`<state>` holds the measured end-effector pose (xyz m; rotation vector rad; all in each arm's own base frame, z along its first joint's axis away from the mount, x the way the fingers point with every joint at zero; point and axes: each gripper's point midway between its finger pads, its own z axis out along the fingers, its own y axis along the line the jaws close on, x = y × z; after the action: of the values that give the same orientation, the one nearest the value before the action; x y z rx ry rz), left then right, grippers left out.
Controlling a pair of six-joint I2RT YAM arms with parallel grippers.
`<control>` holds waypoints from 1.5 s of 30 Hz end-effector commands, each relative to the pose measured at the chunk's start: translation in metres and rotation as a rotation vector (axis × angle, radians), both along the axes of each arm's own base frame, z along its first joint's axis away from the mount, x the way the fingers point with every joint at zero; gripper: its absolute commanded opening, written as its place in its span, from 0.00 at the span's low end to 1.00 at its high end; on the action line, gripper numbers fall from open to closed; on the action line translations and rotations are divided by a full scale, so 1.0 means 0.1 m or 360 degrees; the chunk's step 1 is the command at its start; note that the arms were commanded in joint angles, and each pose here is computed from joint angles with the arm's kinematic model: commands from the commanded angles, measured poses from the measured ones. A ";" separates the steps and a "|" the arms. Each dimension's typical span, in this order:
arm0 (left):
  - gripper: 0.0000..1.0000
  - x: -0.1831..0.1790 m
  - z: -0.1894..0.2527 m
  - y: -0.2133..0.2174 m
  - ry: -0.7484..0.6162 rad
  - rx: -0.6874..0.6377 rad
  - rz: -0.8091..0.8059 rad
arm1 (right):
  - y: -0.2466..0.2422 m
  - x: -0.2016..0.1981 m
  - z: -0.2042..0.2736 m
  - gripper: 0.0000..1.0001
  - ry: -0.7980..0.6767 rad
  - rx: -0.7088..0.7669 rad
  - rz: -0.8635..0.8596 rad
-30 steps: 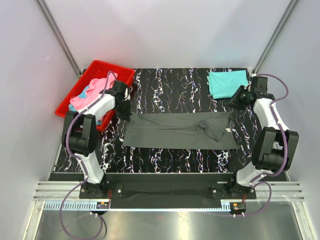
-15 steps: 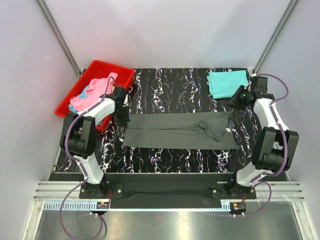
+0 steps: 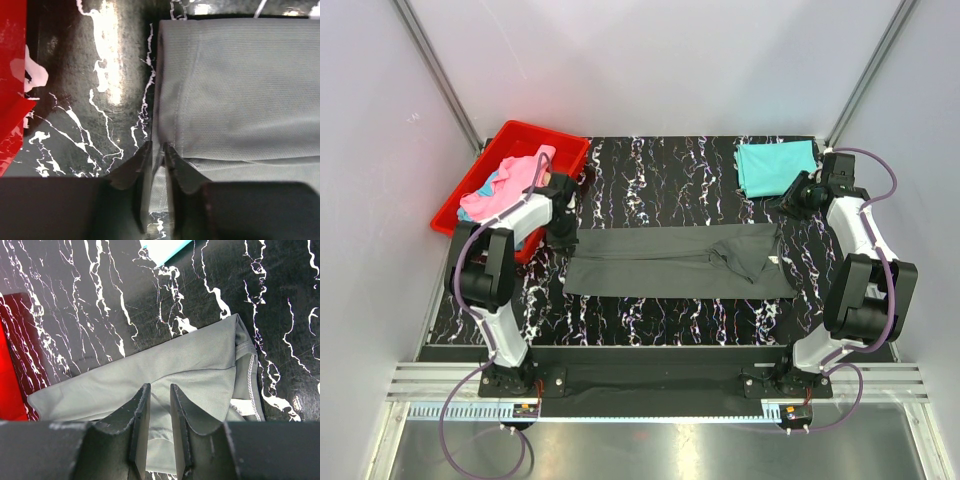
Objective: Fold and stack the t-shirts
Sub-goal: Fold the tshirt
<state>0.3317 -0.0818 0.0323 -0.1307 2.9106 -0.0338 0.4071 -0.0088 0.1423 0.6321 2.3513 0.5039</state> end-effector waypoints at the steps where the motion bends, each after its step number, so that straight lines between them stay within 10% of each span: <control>1: 0.23 0.18 0.17 0.05 -0.0076 0.0068 0.0029 | 0.03 0.04 0.07 0.30 -0.0028 -0.0021 0.0028; 10: 0.35 0.55 0.85 -0.20 -0.0356 0.0005 -0.0025 | 0.45 -0.26 -0.33 0.29 0.0249 0.0171 -0.0099; 18: 0.36 0.44 0.25 -0.77 -0.0176 -0.0257 -0.0163 | 0.32 -0.35 -0.79 0.28 0.0356 0.0125 -0.0303; 34: 0.45 -0.09 -0.26 -0.09 0.0041 0.0148 0.0118 | 0.14 -0.38 -1.30 0.29 0.0523 -0.0083 -0.0232; 45: 0.49 -0.29 0.56 0.25 -0.0280 0.0290 0.0271 | 0.68 0.19 -1.09 0.33 0.0321 -0.0038 0.0202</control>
<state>0.2952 -0.0755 0.0504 -0.2581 2.8422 0.1514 0.3992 0.0399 0.0225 0.6960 2.6302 0.4212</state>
